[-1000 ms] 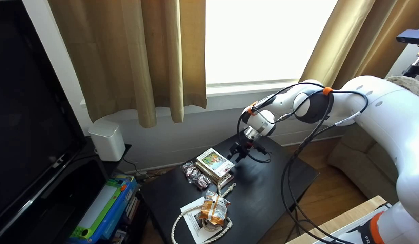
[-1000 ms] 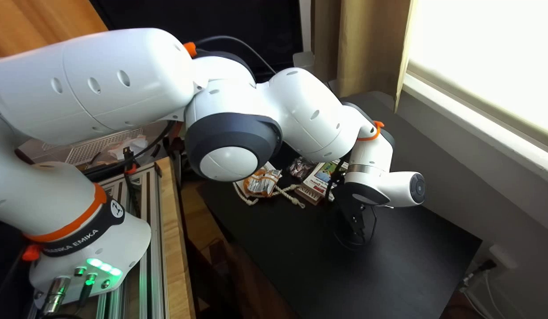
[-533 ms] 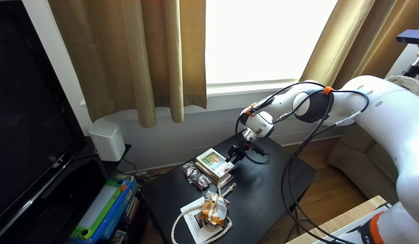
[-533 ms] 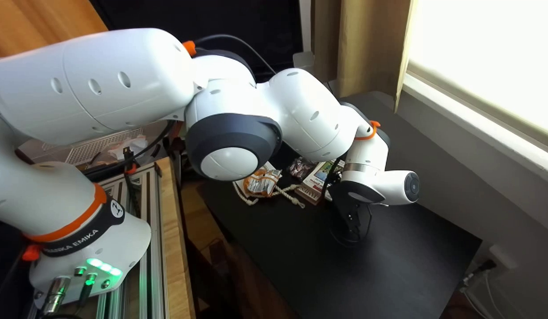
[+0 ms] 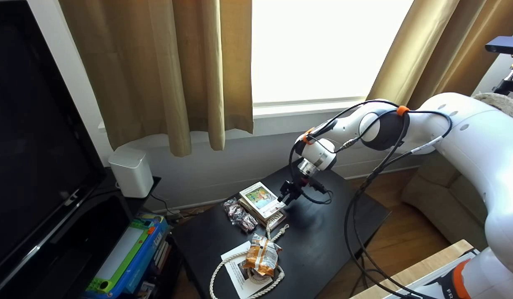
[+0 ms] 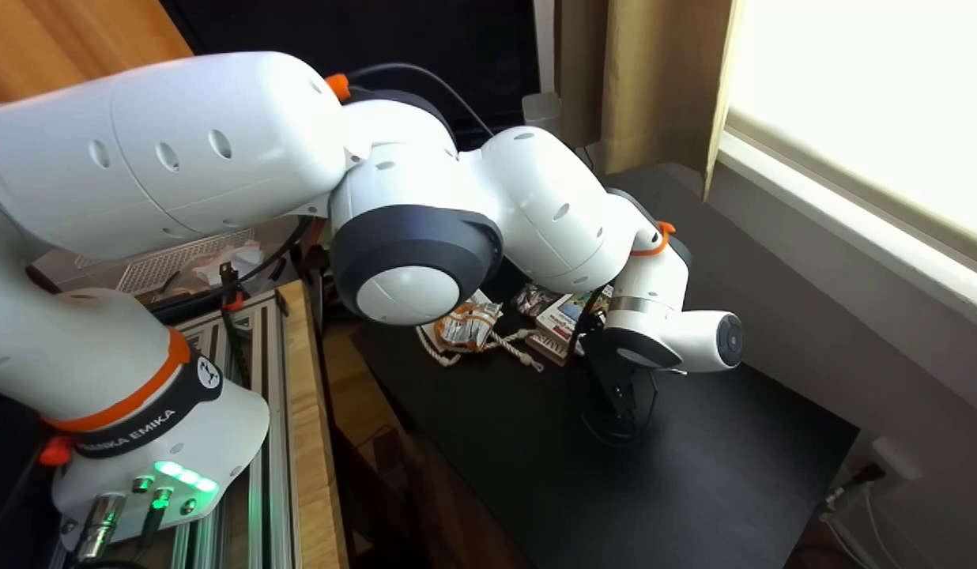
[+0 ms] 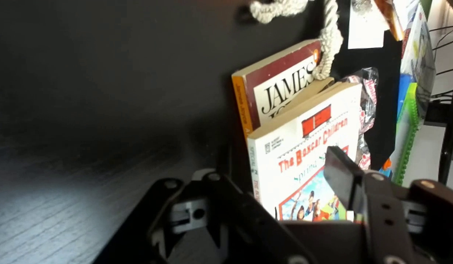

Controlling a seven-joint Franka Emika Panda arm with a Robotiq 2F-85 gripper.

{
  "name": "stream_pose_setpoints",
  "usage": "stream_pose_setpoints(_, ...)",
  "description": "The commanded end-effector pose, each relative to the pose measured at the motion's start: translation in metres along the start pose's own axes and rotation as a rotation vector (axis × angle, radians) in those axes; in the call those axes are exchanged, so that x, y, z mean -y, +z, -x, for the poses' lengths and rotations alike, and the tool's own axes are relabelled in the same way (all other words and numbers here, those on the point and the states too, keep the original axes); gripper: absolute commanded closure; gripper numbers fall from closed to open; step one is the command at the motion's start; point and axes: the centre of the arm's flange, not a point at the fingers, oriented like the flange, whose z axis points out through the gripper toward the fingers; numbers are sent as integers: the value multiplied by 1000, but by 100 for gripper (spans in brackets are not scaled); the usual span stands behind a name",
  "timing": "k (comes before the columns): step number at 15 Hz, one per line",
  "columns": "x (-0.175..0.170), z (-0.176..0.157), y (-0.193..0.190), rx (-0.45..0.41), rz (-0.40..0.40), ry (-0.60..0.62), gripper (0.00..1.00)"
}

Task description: Put one book on the table

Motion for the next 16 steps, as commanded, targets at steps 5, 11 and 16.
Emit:
stream_pose_setpoints(5,-40,-35,34,22,-47,39,0)
stream_pose_setpoints(11,-36,-34,43,21,-75,69,25)
stream_pose_setpoints(16,-43,-28,38,27,-73,105,58)
